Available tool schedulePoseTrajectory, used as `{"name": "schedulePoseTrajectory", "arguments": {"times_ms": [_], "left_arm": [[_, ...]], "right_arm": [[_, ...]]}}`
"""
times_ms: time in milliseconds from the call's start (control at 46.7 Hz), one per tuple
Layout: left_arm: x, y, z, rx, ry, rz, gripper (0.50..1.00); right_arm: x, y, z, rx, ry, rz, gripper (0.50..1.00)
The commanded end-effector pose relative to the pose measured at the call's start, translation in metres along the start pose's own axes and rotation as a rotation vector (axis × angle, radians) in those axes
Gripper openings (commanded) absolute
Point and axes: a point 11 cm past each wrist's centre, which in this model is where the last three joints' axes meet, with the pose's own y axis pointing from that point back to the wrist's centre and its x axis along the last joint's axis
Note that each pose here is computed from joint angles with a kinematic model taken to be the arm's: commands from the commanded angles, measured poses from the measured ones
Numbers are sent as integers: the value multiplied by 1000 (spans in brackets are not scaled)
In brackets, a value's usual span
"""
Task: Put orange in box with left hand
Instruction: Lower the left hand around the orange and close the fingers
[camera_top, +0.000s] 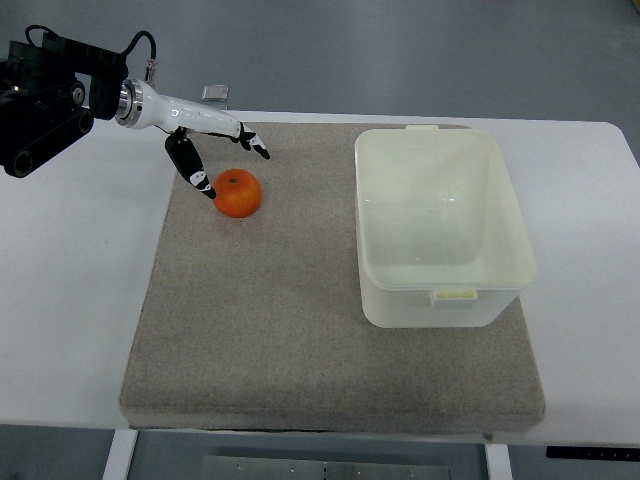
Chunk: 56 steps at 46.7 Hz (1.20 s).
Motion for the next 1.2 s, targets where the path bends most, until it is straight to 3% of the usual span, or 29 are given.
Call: {"name": "schedulePoseTrajectory", "arguments": {"times_ms": [0, 429, 1179], "left_arm": [[-3, -3, 1, 0, -5, -10, 932], [-29, -23, 5, 5, -66, -92, 934], [-29, -30, 6, 20, -210, -64, 947]], "right_arm": [[0, 0, 0, 0, 0, 0, 926], [0, 0, 0, 0, 0, 0, 926], [0, 0, 0, 0, 0, 0, 926]]}}
